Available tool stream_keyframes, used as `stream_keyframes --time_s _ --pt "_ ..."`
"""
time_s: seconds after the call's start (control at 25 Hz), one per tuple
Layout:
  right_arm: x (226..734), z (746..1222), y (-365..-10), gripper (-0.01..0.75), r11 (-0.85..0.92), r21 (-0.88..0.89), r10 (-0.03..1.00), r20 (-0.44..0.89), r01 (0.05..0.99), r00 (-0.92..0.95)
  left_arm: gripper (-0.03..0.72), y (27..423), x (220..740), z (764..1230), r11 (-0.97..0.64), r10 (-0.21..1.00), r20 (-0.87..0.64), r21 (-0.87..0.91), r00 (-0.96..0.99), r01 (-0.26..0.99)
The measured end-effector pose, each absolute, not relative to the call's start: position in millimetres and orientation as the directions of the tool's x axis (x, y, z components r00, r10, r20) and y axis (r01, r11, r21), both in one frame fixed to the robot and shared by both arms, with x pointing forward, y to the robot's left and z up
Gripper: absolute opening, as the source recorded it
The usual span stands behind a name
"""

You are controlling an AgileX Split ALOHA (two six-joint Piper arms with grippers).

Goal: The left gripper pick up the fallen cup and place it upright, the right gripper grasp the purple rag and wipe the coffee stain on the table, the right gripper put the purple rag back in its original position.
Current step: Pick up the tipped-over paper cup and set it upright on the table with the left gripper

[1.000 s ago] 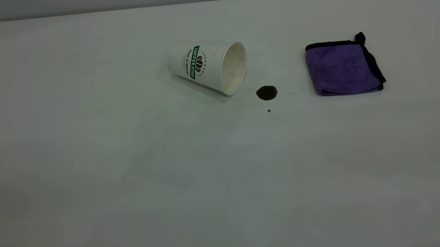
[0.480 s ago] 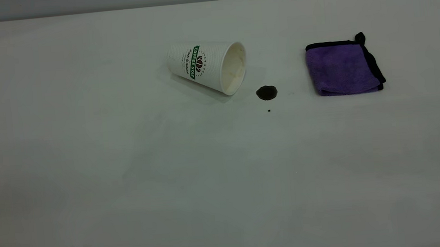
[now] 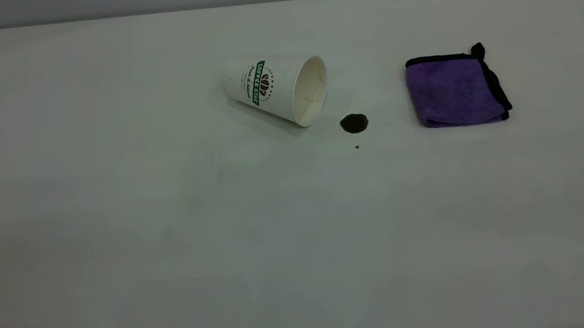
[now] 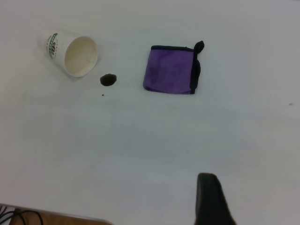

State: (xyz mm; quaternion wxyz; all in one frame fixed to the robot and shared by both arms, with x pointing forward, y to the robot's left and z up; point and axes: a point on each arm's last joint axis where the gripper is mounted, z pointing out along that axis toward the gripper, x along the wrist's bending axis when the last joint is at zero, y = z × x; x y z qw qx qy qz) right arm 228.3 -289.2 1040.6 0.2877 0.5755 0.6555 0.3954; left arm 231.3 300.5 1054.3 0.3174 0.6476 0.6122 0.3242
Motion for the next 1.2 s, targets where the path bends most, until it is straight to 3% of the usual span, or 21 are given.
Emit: stream_keyframes --time_s 0.52,0.88,1.2 --pt "228 1041 -289 0.492 0.025 0.849 0.982 0.078 0.527 -0.172 0.554 295 356 1080 -0.115 0.991 0.027 0.669 0.130 0.735" --pt "228 1041 -289 0.492 0.025 0.849 0.982 0.078 0.527 -0.172 0.554 277 432 1041 -0.185 0.959 -0.070 0.577 0.274 0.796" --pt "228 1041 -289 0.492 0.025 0.849 0.982 0.078 0.527 -0.172 0.554 218 476 991 -0.339 0.898 -0.079 0.500 0.432 0.797"
